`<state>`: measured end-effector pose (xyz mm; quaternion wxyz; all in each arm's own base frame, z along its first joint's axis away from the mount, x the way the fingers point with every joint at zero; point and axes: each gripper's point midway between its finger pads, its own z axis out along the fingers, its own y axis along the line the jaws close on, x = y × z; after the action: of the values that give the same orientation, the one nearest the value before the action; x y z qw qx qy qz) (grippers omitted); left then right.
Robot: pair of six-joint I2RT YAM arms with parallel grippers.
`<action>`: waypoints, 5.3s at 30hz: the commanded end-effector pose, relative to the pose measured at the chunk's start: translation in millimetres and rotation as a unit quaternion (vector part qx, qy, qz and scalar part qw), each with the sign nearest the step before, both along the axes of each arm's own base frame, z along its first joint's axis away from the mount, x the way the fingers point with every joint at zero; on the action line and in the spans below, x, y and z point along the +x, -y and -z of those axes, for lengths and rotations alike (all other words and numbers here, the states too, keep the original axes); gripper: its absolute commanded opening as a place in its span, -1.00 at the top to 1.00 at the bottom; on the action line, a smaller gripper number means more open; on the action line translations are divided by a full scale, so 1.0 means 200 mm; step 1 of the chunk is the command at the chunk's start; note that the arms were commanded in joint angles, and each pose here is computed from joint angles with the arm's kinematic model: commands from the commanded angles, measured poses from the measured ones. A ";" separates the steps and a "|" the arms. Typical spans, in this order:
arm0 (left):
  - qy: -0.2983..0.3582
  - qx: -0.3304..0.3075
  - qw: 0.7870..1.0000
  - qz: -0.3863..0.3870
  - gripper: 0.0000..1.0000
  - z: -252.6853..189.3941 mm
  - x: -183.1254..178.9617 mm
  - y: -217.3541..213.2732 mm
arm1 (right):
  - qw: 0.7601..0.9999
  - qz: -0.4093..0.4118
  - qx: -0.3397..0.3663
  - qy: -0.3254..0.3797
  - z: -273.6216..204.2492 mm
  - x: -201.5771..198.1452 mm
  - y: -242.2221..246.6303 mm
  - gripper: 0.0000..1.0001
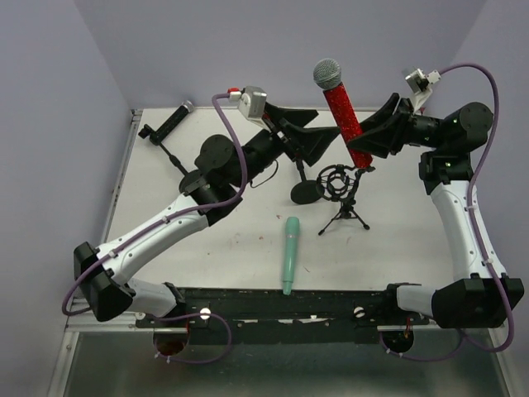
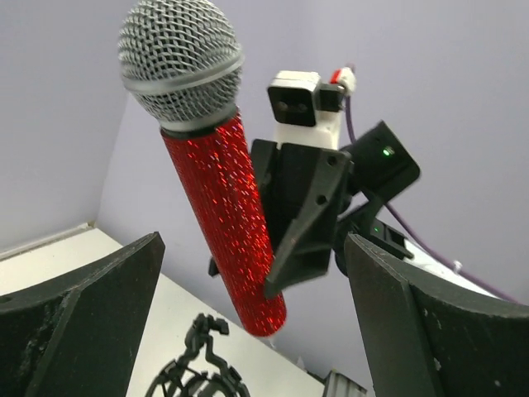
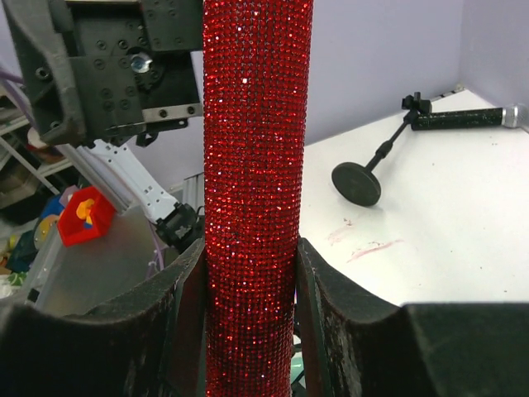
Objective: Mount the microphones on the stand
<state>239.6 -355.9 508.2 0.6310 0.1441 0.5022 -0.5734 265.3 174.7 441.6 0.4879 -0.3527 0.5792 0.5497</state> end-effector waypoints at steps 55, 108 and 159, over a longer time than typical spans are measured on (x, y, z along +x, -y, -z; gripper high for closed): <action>-0.063 -0.014 0.996 0.065 -0.10 0.06 0.05 0.24 | 1.000 -0.011 -0.020 0.019 0.13 -0.07 -0.08 0.75; 0.114 0.131 0.985 0.004 1.00 -0.11 -0.13 -0.09 | 0.896 0.403 -0.184 -0.037 0.72 0.36 0.84 -0.99; 0.086 0.131 0.986 0.055 1.00 0.09 0.02 0.30 | 0.973 0.183 -0.133 0.051 1.03 0.16 0.33 -0.65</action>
<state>245.4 -413.4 487.9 0.6086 0.3050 0.5205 -0.5154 293.1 109.0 237.3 0.5550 -0.3344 0.6736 0.3556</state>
